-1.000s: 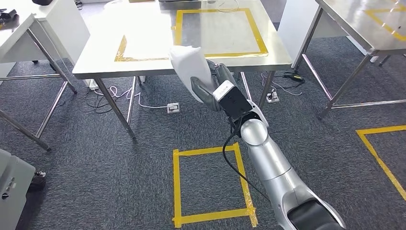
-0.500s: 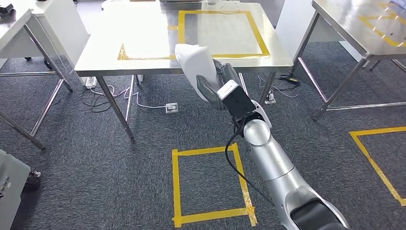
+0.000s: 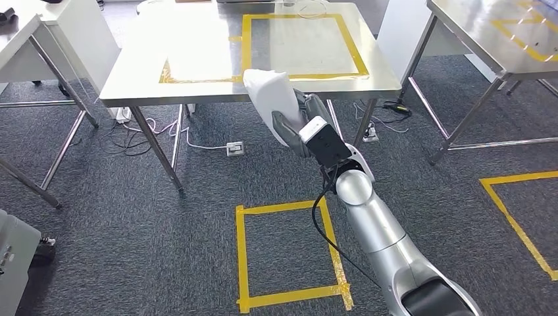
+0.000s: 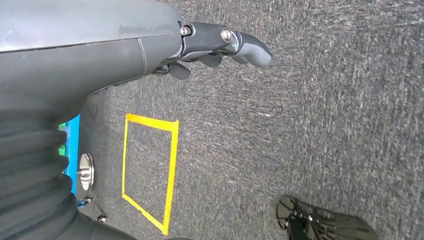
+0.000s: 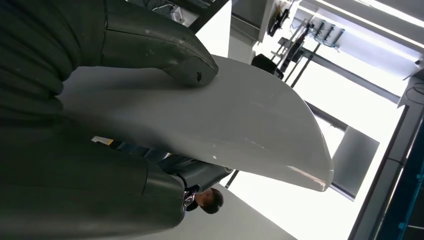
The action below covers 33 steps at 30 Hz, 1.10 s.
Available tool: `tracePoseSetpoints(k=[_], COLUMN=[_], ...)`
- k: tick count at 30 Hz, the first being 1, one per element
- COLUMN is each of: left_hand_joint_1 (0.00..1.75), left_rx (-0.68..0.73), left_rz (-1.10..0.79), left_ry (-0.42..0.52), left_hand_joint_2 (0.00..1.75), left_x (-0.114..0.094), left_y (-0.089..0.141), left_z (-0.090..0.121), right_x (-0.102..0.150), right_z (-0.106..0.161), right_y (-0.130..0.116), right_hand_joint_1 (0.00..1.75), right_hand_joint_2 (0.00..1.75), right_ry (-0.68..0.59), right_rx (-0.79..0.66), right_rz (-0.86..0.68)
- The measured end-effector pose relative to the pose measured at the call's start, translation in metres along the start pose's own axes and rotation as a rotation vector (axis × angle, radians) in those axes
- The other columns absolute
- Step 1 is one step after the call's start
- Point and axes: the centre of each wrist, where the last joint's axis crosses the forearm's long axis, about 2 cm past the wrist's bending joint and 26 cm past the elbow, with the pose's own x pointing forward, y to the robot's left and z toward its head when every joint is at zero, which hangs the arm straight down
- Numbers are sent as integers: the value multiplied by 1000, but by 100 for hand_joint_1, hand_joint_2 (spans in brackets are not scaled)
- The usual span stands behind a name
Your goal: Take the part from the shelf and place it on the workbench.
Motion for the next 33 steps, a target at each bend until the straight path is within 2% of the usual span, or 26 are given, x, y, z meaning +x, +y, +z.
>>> tracePoseSetpoints(k=[33], left_hand_joint_1=[0], left_rx=[-6], left_rz=[-37], left_ry=[0], left_hand_joint_2=[175], left_x=[-2], left_y=[-1], left_z=[0], right_x=[-4], right_z=[8], right_y=[-2], right_hand_joint_1=[175], right_hand_joint_2=[175], right_ry=[19], right_rx=[10], right_rz=[18])
